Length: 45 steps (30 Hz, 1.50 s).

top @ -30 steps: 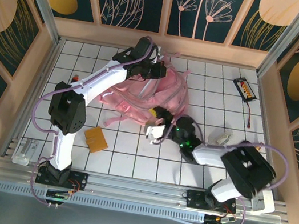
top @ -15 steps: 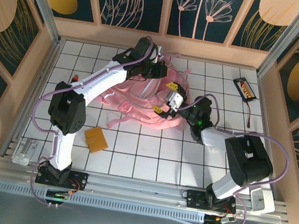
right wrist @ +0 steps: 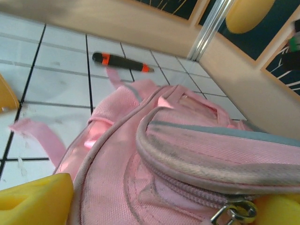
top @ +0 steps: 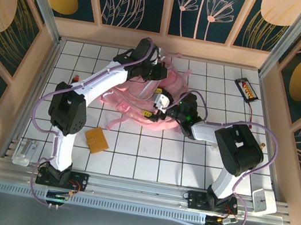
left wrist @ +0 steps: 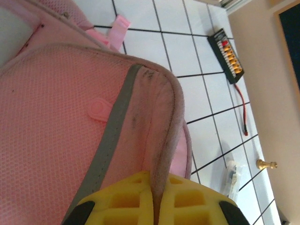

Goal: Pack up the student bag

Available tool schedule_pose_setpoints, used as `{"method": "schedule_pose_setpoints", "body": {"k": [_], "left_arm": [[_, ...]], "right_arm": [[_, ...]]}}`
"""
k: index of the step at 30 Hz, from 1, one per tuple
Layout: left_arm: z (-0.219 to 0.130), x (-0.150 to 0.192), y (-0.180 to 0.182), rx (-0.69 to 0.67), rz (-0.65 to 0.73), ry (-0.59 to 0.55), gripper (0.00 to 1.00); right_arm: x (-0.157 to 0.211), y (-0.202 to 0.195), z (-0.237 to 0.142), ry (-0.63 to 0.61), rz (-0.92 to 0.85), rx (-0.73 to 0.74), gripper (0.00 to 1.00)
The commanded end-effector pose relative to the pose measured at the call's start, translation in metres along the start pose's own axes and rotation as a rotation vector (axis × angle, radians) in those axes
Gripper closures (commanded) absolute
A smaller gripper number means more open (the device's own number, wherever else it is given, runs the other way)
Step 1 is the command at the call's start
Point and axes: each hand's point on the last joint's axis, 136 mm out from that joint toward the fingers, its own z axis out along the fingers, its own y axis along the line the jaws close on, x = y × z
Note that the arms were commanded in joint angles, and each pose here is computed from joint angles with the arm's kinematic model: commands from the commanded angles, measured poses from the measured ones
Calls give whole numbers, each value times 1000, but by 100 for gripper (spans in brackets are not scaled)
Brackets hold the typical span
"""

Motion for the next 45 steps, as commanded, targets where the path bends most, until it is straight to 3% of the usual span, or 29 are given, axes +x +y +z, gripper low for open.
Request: {"method": "schedule_pose_setpoints", "body": {"k": [1,8,15,19,25,31,38,45], "left_arm": [[-50,-66,-73,188,79,-233,100],[-59,-85,-77,154,122,-294,100],[-76,-96,-72,97,156,-358,100],[-90,-103,-70,121,92,-401,100],[-121,-109,-78,271,-90,-460,100],[-145,-110,-94,384,-115,-437,100],[-181,-115,-62,445,-246,-466,100],[-187,-120,-40,440,-231,-463,100]], "right_arm": [[34,65,10,148,-96,-211,15],[58,93,-13,261,-371,-197,16],[76,91,-25,332,-419,-168,16],[89,99,-24,362,-447,-184,16],[105,119,-16,407,-551,-185,13],[115,117,-18,449,-554,-179,13],[125,130,-20,450,-530,-222,13],[129,150,-24,402,-470,-264,13]]}}
